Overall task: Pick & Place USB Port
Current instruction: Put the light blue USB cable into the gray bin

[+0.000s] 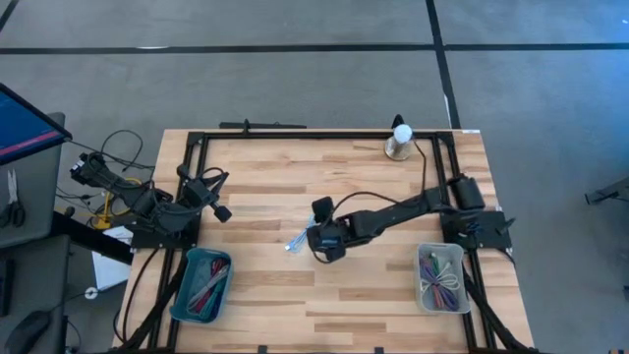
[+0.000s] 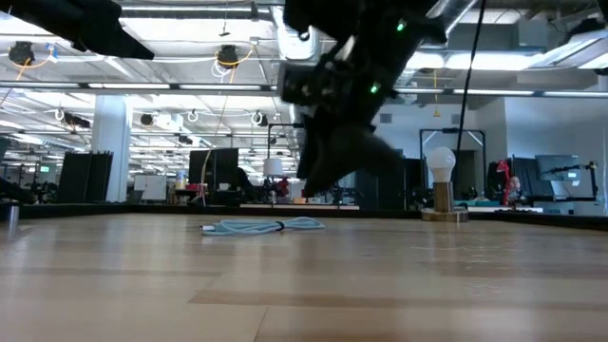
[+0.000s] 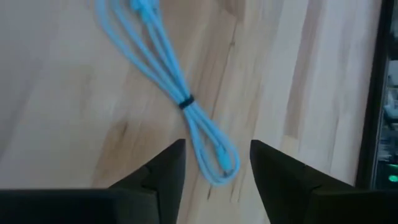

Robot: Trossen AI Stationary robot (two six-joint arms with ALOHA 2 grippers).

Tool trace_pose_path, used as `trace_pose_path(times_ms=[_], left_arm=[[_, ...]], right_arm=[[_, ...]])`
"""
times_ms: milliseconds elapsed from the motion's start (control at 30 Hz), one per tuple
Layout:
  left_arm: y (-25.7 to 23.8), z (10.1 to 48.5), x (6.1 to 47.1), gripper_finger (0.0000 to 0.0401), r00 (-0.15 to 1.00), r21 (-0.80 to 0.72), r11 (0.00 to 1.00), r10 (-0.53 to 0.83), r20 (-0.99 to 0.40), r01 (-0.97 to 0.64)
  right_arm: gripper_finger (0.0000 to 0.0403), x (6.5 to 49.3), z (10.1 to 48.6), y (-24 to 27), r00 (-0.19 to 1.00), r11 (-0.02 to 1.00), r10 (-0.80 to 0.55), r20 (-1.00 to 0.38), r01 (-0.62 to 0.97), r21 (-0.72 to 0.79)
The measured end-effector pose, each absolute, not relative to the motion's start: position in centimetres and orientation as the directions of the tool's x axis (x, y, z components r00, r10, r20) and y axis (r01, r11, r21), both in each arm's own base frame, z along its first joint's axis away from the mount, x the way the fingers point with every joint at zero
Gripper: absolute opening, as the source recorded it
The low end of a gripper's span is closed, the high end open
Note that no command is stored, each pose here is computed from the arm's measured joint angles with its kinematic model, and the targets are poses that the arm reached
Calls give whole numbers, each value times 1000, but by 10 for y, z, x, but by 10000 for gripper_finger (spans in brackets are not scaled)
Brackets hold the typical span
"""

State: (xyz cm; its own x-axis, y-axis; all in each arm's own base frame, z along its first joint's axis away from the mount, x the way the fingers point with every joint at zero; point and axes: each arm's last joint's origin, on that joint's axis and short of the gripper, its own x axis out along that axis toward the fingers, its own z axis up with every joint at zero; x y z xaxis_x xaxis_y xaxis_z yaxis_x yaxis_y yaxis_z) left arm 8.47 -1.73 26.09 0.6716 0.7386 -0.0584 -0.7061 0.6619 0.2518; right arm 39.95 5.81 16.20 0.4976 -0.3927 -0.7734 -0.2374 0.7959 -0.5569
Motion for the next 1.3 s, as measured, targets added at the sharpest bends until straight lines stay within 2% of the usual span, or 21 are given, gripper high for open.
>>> trace_pose_path(times_ms=[267,433,800,1100,1300], left_arm=[[-17,261,85,12,672,252,662,739,-58,-706],[-17,261,85,12,672,251,662,739,-58,-706],[-17,261,85,12,672,252,662,739,-58,-706],[-17,261,85,12,672,251,662,739,-58,-706],[-17,261,85,12,672,252,662,739,-58,-706]], right_arm=[[169,408,146,47,501,830,-330,-800,-250,-499],[157,413,147,39,534,868,-249,-808,-247,-430],[145,416,148,20,540,908,-185,-821,-227,-353],[144,421,118,16,489,925,-159,-858,-230,-303],[114,422,113,16,489,925,-160,-858,-230,-303]])
